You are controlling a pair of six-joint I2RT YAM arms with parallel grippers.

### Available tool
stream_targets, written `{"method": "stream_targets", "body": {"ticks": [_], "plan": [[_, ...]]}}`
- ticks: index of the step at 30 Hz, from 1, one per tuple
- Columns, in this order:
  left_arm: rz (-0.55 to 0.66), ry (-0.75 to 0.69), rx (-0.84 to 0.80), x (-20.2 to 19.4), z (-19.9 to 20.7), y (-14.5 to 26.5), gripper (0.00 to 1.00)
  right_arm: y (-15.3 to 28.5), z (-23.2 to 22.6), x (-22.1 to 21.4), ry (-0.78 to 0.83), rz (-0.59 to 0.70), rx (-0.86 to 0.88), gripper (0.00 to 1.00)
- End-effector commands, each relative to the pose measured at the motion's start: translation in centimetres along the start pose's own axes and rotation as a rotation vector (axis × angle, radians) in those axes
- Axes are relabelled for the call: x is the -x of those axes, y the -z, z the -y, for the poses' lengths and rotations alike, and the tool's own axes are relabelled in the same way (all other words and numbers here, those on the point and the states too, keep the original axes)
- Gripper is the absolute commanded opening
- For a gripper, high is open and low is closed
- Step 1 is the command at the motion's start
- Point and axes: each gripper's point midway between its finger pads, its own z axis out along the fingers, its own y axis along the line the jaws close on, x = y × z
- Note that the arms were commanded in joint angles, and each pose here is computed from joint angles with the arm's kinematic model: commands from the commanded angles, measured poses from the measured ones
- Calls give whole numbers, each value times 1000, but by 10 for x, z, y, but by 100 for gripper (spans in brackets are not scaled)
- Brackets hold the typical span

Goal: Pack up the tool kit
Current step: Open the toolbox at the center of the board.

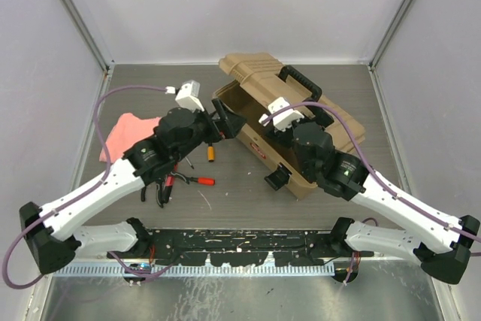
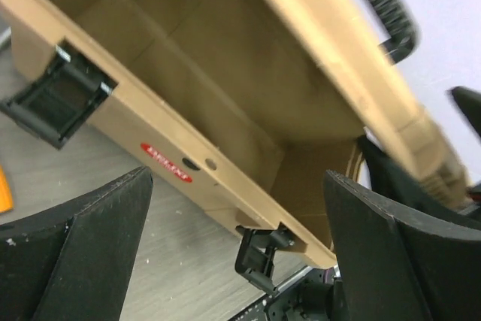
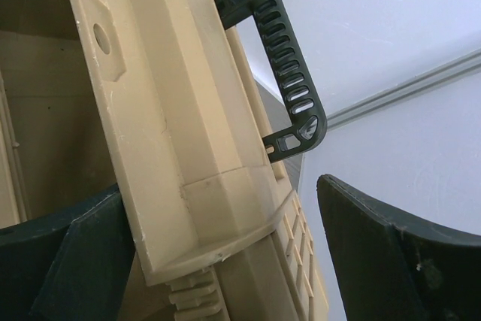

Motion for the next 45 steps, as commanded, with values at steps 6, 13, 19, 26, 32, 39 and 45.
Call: {"method": "stream_targets", "body": {"ticks": [6,13,19,26,32,39,45], "plan": [[-127,158,211,-63,-16,-44,98,-3,52,29,-233,66,-144,99],[-136,244,289,-84,-21,-79,98,-9,57,24,-254,55,-132,99],[-95,255,349,-87,-31,-96,98,-8,61,25,-257,65,-125,100],[-218,150,468,-134,-70,-95,87,-8,68,25,-253,62,-140,100],[-278,114,500,-165,-97,-86,64,-13,92,26,-277,62,-182,100],[-307,32,529,-167,-108,-77,54,-30,125,21,-335,50,-175,100],[-322,2,520,-170,-111,-75,52,-53,148,11,-371,33,-152,100]]}}
